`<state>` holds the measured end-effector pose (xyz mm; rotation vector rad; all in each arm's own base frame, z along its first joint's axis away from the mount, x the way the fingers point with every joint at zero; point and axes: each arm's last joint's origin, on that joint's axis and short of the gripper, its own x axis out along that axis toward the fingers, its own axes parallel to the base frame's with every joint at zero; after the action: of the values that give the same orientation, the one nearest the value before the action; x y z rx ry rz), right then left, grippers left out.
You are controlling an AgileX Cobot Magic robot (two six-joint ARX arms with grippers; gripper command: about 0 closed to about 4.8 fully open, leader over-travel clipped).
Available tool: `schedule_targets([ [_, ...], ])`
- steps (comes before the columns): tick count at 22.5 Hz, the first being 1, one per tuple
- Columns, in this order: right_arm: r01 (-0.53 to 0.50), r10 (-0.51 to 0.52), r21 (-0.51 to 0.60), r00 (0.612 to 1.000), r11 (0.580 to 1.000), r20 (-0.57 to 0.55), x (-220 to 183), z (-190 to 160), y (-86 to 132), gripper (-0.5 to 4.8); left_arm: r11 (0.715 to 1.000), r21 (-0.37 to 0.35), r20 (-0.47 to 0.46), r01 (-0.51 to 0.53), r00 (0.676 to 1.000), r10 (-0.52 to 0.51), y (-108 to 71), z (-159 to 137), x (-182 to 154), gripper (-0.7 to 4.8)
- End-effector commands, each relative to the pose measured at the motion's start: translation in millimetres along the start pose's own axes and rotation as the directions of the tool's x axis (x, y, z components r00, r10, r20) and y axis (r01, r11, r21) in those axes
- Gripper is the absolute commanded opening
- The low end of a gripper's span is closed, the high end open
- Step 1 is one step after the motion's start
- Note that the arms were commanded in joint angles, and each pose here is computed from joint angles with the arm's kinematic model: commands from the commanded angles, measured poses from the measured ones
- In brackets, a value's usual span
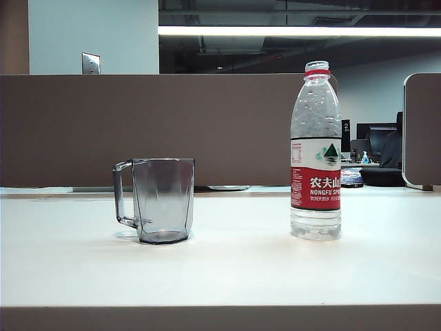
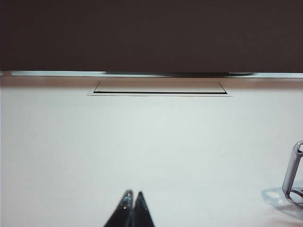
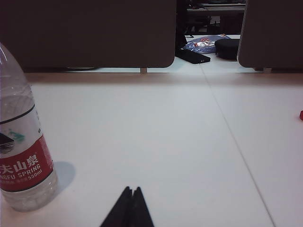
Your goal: Pick up the mineral water bottle on the table and pour water into the mug until it's half full.
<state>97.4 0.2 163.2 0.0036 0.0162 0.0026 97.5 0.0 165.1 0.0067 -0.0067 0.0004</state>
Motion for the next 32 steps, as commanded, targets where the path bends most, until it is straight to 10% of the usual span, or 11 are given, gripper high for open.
schedule_targets([
  [1,0.001,-0.001,0.002,1.0,1.0,0.014,0.2,0.3,-0.1,-0.05,1.0,0.0,0.015,0.0,1.0,0.0,0.1,2.2,-0.2,-0.05],
  [11,-0.005,0.002,0.15,1.0,0.989,0.015,0.2,0.4,0.0,-0.05,0.993,-0.001,0.016,0.118,0.993,-0.118,-11.9,2.3,-0.9,-0.05],
  [14,-0.077,0.078,0.402,0.997,0.912,0.014,0.1,0.3,2.2,-0.04,0.948,-0.001,0.017,0.317,0.948,-0.317,-31.0,2.4,-5.3,-0.05],
  [22,-0.326,0.408,0.556,0.913,0.765,-0.026,-2.7,-2.3,13.4,0.25,0.81,-0.002,0.02,0.586,0.81,-0.586,-57.2,2.7,-18.8,-0.05],
  [24,-0.34,0.429,0.557,0.903,0.758,-0.033,-3.3,0.6,15.9,0.81,0.802,-0.002,0.02,0.597,0.802,-0.597,-58.2,2.7,-19.6,-0.05],
  [28,-0.357,0.412,0.4,0.909,0.845,-0.06,-1.8,23.8,24.8,4.53,0.8,-0.002,0.02,0.6,0.8,-0.6,-58.3,2.7,-19.7,-0.05],
  [32,-0.35,0.367,0.145,0.923,0.925,-0.115,14.0,32.5,41.9,4.79,0.8,-0.002,0.02,0.6,0.8,-0.6,-58.3,2.7,-19.6,-0.05],
])
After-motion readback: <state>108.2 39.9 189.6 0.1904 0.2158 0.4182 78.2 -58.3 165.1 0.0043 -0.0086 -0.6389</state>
